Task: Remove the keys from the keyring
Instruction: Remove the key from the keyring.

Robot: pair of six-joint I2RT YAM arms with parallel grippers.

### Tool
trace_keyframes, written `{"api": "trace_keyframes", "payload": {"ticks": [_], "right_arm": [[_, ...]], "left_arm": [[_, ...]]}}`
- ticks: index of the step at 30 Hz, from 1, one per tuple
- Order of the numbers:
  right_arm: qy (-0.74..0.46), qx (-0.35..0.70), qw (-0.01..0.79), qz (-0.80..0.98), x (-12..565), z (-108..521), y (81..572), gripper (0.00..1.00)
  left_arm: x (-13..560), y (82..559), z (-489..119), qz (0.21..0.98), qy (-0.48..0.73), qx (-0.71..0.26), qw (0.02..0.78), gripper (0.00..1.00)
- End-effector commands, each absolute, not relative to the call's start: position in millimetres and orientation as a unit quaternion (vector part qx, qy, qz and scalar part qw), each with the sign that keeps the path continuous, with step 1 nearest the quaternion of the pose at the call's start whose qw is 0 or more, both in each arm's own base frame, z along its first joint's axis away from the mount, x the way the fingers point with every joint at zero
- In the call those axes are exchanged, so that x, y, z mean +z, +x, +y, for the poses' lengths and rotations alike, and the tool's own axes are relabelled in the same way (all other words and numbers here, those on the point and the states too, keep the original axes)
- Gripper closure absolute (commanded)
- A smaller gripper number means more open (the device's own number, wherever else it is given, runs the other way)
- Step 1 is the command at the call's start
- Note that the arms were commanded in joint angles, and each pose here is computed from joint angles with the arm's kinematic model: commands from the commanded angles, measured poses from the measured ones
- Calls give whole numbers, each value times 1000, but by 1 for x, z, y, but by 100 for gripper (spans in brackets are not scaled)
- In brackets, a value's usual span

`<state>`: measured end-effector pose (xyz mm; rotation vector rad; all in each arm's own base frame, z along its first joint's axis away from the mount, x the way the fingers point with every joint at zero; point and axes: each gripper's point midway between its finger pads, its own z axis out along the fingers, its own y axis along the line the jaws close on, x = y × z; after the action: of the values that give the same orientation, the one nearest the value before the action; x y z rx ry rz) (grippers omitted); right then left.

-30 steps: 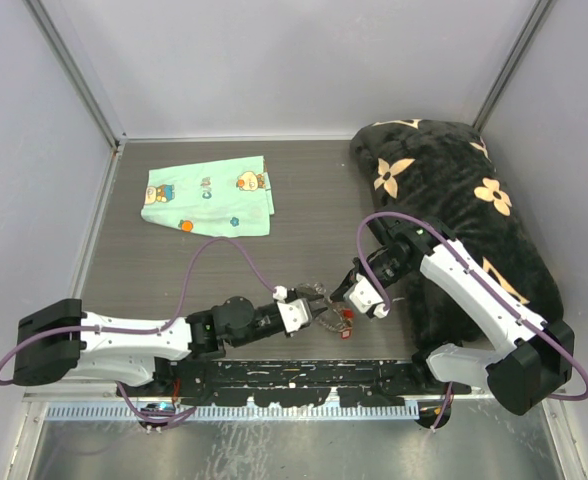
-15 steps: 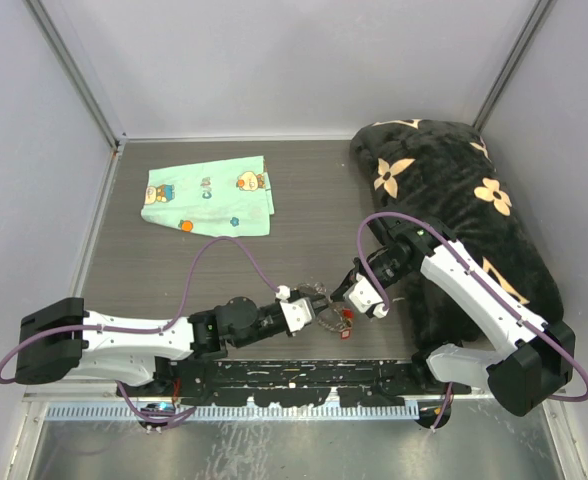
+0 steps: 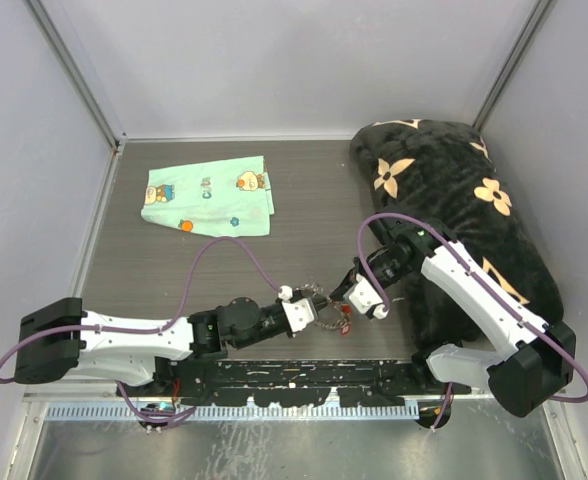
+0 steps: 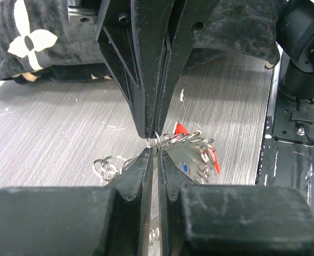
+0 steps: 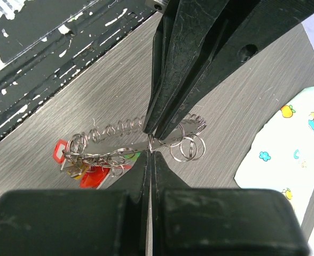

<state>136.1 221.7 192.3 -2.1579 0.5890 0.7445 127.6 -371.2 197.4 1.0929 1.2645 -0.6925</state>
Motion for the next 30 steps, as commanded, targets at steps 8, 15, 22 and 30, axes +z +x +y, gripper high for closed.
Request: {"api": "trace_keyframes", "payload": {"ticks": [8,15,22,30], "right_arm": [[-839,301,408,200,209,227,123,99],[-822,314,411,238,215,231,127,99],[-788,343,420,290,224,237,132,99],[-769,358,423,320,228,238,136,99]], "left_arm": [[228,145,-370,569,421,-290,644,100],[229,141,-369,562,425,-299,644,93],[238,126,-355,518,450,-318,655,64],[240,127,-358,519,453,-313,654,63]]}}
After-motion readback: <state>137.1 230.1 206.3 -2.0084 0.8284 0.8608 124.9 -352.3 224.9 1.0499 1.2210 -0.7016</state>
